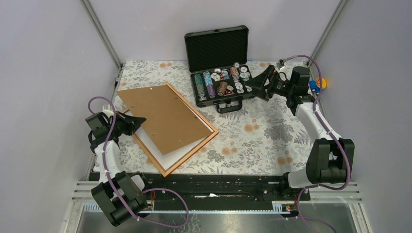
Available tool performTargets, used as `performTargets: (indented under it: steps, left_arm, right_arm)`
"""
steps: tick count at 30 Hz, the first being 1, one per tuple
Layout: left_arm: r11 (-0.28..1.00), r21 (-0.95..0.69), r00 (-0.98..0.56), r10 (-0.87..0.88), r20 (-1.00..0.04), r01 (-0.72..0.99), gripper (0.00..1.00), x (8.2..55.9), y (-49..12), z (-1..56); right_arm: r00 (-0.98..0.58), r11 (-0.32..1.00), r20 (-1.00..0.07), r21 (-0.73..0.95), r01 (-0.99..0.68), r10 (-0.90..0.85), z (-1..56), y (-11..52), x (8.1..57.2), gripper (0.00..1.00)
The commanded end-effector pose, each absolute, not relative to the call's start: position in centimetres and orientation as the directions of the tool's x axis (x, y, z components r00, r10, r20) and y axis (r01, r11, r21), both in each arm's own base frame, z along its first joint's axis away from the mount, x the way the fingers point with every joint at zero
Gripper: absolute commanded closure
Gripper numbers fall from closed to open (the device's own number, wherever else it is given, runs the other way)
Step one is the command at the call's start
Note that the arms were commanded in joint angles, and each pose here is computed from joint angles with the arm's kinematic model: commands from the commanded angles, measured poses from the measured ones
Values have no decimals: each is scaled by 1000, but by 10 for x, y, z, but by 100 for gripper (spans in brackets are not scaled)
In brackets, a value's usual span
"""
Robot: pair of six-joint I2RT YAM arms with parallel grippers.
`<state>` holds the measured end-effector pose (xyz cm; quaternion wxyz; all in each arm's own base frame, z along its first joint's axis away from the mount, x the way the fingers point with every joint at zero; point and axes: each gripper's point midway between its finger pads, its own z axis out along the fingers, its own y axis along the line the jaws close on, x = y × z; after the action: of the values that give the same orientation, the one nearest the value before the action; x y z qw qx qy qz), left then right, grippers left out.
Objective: Put the photo into the frame
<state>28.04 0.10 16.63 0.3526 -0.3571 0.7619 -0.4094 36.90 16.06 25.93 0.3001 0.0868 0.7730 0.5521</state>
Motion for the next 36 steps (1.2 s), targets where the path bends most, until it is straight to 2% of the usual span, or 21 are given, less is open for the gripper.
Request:
performTargets:
  steps: [1, 11, 15, 23, 24, 26, 28, 32, 33, 34, 36]
  left_arm:
    - [450, -884, -466, -814, -346, -131, 100, 289, 4, 185]
    - [468, -847, -480, -820, -311, -251, 100, 273, 4, 148]
    - [465, -829, -462, -836, -295, -312, 96, 271, 10, 140]
    - [468, -834, -480, -826, -295, -292, 99, 276, 10, 142]
    - [464, -833, -483, -828, -287, -301, 96, 276, 10, 140]
    - [460, -828, -485, -831, -274, -320, 75, 274, 11, 137]
    - [466, -807, -462, -842, -279, -363, 60, 272, 16, 136]
    - [505, -735, -387, -854, -348, -452, 36, 267, 35, 147]
    - [509, -720, -370, -855, -363, -471, 26, 266, 40, 151]
    - [513, -708, -356, -856, -376, -485, 5, 266, 44, 155]
    - [515, -696, -356, -855, -377, -501, 1, 267, 46, 158]
  right_arm:
    - [-803, 378, -398, 895, -235, 443, 265, 168, 367, 0]
    - [-807, 378, -399, 895, -238, 436, 264, 171, 365, 0]
    - [-808, 378, -400, 894, -240, 433, 264, 172, 364, 0]
    - [-811, 377, -400, 894, -242, 428, 263, 174, 364, 1]
    - [-810, 379, -402, 893, -243, 427, 263, 174, 364, 0]
    - [-811, 378, -400, 894, -242, 426, 263, 174, 364, 0]
    - [-813, 377, -398, 894, -240, 426, 262, 174, 364, 0]
    - [-812, 378, -399, 894, -241, 425, 262, 175, 363, 0]
    - [-812, 379, -400, 893, -242, 425, 262, 175, 363, 0]
    - [-813, 378, -399, 894, -241, 424, 262, 175, 363, 0]
    - [-813, 378, -401, 893, -244, 423, 262, 176, 363, 0]
